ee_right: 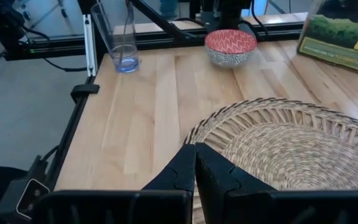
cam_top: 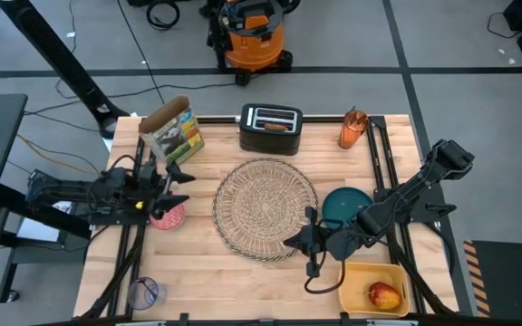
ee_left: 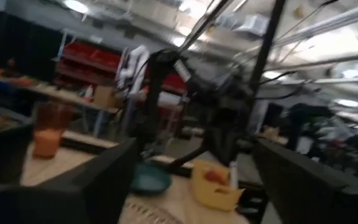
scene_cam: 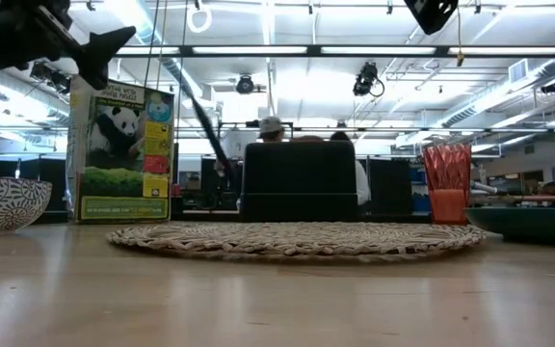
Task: Arrange a breakfast setting
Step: Put the bowl on the place mat
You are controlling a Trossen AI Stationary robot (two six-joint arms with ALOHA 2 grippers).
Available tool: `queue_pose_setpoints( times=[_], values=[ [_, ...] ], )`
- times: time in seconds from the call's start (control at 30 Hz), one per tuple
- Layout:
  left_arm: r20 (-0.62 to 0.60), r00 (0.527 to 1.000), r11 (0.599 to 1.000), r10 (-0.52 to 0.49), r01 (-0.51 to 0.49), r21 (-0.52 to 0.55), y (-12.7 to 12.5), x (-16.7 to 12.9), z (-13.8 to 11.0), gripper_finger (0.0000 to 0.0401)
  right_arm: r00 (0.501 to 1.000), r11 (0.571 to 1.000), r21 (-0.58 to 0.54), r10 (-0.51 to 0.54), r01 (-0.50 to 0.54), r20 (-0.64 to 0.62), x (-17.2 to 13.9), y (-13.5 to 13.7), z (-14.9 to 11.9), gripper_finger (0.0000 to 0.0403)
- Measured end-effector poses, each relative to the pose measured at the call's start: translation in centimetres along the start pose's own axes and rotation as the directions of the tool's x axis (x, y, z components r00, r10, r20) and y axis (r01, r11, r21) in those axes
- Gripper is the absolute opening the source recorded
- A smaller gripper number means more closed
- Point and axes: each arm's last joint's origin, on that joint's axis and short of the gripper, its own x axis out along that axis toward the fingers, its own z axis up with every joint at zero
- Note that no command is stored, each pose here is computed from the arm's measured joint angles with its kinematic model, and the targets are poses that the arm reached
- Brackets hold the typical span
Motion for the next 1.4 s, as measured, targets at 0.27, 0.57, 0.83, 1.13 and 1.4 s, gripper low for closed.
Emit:
queue_pose_setpoints(
  times=[0.27,0.57,0.83,1.13,1.4],
  values=[
    [-0.214,0.975,0.998,0.051,-0.056,-0.018,-1.0,2.7,1.9,0.0133,0.999,0.998,-0.055,-0.023,0.025,0.033,0.0,-0.1,0.3,0.0019],
    [-0.524,0.845,0.99,0.109,-0.138,-0.016,-3.8,6.0,3.2,0.0009,0.998,0.991,-0.122,-0.042,0.047,0.038,-0.4,-0.2,0.5,0.0019],
    [-0.788,0.597,0.968,0.15,-0.25,-0.006,-7.6,7.3,3.2,0.0006,0.995,0.98,-0.167,-0.102,0.104,0.024,-1.4,-0.9,0.7,0.0024],
    [-0.953,0.167,0.816,0.254,-0.565,0.119,-8.6,5.2,0.0,0.0059,0.99,0.972,-0.187,-0.143,0.142,0.006,-0.9,-1.7,0.7,0.0092],
    [-0.927,0.023,0.749,0.375,-0.597,0.288,-8.3,5.1,-1.8,0.0162,0.986,0.971,-0.174,-0.164,0.162,0.003,-0.5,-2.5,0.9,0.0151]
  ],
)
